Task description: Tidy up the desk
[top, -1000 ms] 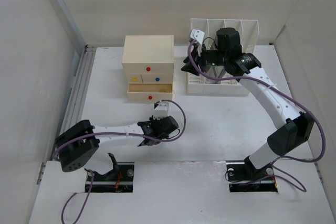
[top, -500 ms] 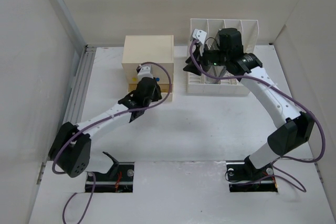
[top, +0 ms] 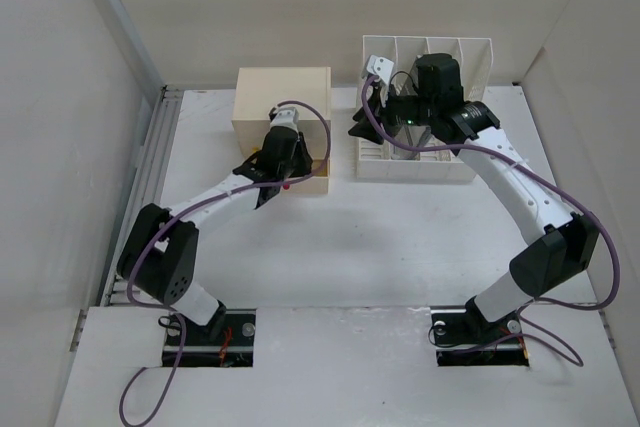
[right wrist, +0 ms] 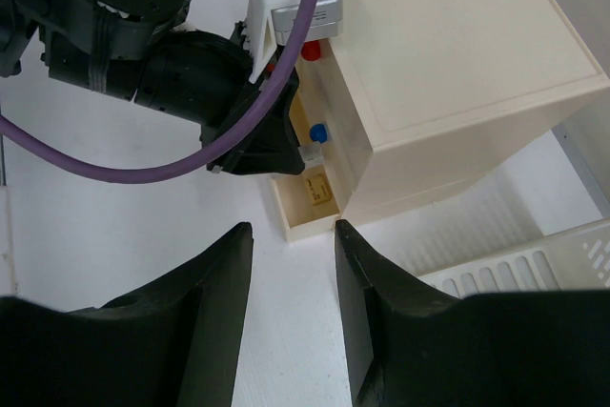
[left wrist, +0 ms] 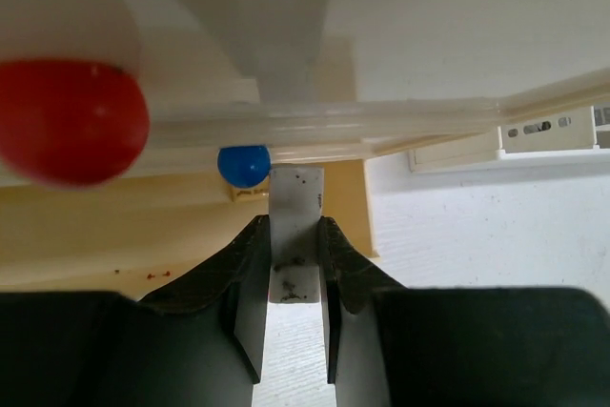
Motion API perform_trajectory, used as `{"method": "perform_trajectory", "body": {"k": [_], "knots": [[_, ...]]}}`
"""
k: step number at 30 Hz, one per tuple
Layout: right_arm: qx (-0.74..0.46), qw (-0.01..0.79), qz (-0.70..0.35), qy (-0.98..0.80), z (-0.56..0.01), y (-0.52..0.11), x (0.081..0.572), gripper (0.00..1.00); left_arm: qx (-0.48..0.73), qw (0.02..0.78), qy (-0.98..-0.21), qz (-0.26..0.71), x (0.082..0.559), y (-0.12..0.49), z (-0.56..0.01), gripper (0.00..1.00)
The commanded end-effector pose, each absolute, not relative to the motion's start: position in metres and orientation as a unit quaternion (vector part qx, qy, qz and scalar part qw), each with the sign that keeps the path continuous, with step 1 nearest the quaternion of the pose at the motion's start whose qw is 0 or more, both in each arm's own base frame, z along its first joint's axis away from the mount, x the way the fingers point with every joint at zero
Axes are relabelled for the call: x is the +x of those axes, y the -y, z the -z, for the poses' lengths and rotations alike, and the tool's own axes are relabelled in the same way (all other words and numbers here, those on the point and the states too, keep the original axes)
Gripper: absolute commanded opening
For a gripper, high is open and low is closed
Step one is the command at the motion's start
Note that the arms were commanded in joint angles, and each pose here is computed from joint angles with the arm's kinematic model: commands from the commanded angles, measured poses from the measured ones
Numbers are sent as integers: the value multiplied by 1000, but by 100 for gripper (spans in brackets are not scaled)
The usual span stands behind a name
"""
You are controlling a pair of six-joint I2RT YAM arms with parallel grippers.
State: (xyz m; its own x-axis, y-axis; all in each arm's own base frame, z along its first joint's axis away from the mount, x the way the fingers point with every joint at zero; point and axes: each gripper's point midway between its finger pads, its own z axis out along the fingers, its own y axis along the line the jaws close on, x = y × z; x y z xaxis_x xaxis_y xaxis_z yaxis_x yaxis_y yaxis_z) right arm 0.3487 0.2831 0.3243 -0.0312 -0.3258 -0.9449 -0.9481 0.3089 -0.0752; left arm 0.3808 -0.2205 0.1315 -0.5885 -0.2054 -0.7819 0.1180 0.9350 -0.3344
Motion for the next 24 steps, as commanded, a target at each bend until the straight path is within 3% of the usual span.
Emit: {"method": "perform_trajectory", "body": {"k": [1, 4, 10, 18, 21, 23, 24], "knots": [[-497, 512, -324, -621, -345, -282, 343, 46, -25, 496, -848, 186, 407, 218, -163, 1], [-497, 512, -324, -621, -345, -282, 343, 46, -25, 493, -850, 184, 407, 218, -158, 14], [-499, 511, -328, -619, -345, -283, 341, 46, -19, 477, -862, 172, 408, 219, -138, 22], [-498, 507, -328, -622, -341, -284, 343, 46, -28, 481, -861, 163, 414, 213, -138, 48], [-498, 507, -328, -622, -341, -284, 343, 46, -24, 482, -861, 160, 414, 213, -138, 48], [-500, 506, -332, -619, -342, -285, 342, 46, -20, 488, -856, 167, 411, 217, -147, 40], [-500, 506, -332, -619, -342, -285, 342, 46, -23, 494, -853, 166, 412, 215, -152, 21]]}}
